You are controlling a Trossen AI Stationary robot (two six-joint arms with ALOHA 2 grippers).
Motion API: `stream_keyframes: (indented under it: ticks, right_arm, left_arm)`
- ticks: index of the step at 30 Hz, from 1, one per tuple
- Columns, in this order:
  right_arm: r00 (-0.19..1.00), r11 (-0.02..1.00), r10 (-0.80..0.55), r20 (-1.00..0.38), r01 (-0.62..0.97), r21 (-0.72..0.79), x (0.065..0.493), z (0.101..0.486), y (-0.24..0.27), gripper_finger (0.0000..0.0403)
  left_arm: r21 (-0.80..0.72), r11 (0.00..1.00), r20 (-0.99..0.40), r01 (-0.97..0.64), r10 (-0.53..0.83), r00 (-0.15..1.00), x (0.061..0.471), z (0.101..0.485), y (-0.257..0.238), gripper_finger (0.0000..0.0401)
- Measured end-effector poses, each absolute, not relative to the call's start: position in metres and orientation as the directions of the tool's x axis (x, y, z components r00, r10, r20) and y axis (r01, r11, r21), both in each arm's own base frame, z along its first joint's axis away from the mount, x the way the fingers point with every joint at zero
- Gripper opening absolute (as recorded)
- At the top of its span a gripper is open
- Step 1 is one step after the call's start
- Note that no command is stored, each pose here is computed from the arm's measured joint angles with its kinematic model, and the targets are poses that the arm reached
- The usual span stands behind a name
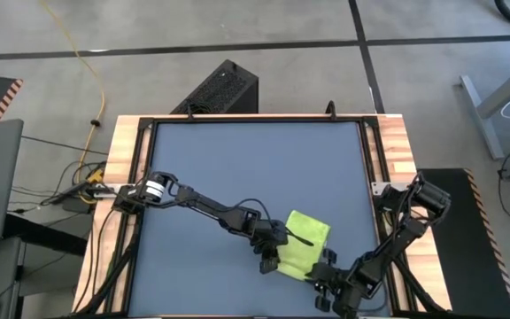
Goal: Roll towel
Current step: Roll the green towel
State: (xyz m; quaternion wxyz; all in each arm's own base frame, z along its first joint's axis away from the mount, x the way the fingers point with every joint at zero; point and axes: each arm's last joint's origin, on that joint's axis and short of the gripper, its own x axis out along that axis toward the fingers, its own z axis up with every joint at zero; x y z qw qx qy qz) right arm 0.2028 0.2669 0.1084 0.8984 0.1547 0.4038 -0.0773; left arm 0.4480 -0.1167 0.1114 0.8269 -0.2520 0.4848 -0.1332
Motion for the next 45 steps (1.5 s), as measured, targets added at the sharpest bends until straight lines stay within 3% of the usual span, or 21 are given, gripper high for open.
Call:
stream_keyframes:
  ticks: [4, 9, 13, 20, 26, 33, 40, 45]
  right_arm:
    - [0.65, 0.897, 0.021, -0.76, 0.323, 0.301, 0.202, 0.112, 0.268, 0.0018]
    - [0.649, 0.827, 0.07, -0.758, 0.387, 0.408, 0.195, 0.116, 0.275, 0.0024]
    - [0.649, 0.786, 0.109, -0.753, 0.407, 0.465, 0.19, 0.117, 0.28, 0.0017]
    - [0.65, 0.72, 0.138, -0.747, 0.452, 0.526, 0.181, 0.118, 0.287, 0.0017]
    - [0.671, 0.686, 0.118, -0.732, 0.477, 0.549, 0.172, 0.118, 0.291, 0.0017]
    - [0.677, 0.661, 0.109, -0.727, 0.497, 0.562, 0.171, 0.118, 0.291, 0.0017]
    - [0.686, 0.659, 0.101, -0.721, 0.497, 0.565, 0.171, 0.118, 0.291, 0.0018]
    - [0.689, 0.655, 0.098, -0.719, 0.499, 0.567, 0.172, 0.118, 0.291, 0.0018]
  left_arm:
    - [-0.564, 0.824, -0.732, -0.041, -0.477, 0.486, 0.448, 0.111, -0.117, 0.0]
    - [-0.576, 0.817, -0.714, -0.028, -0.486, 0.504, 0.449, 0.113, -0.118, 0.0]
    - [-0.581, 0.81, -0.655, 0.08, -0.524, 0.544, 0.453, 0.122, -0.12, 0.0013]
    - [-0.514, 0.833, -0.581, 0.206, -0.514, 0.631, 0.455, 0.161, -0.107, 0.0047]
    - [-0.334, 0.797, -0.453, 0.504, -0.604, 0.655, 0.455, 0.183, -0.129, 0.005]
    - [-0.022, 0.748, -0.642, 0.664, -0.52, 0.564, 0.437, 0.162, -0.15, 0.0069]
    - [0.169, 0.641, -0.605, 0.749, -0.532, 0.592, 0.437, 0.166, -0.16, 0.0137]
    - [0.317, 0.58, -0.624, 0.75, -0.468, 0.626, 0.437, 0.164, -0.161, 0.0193]
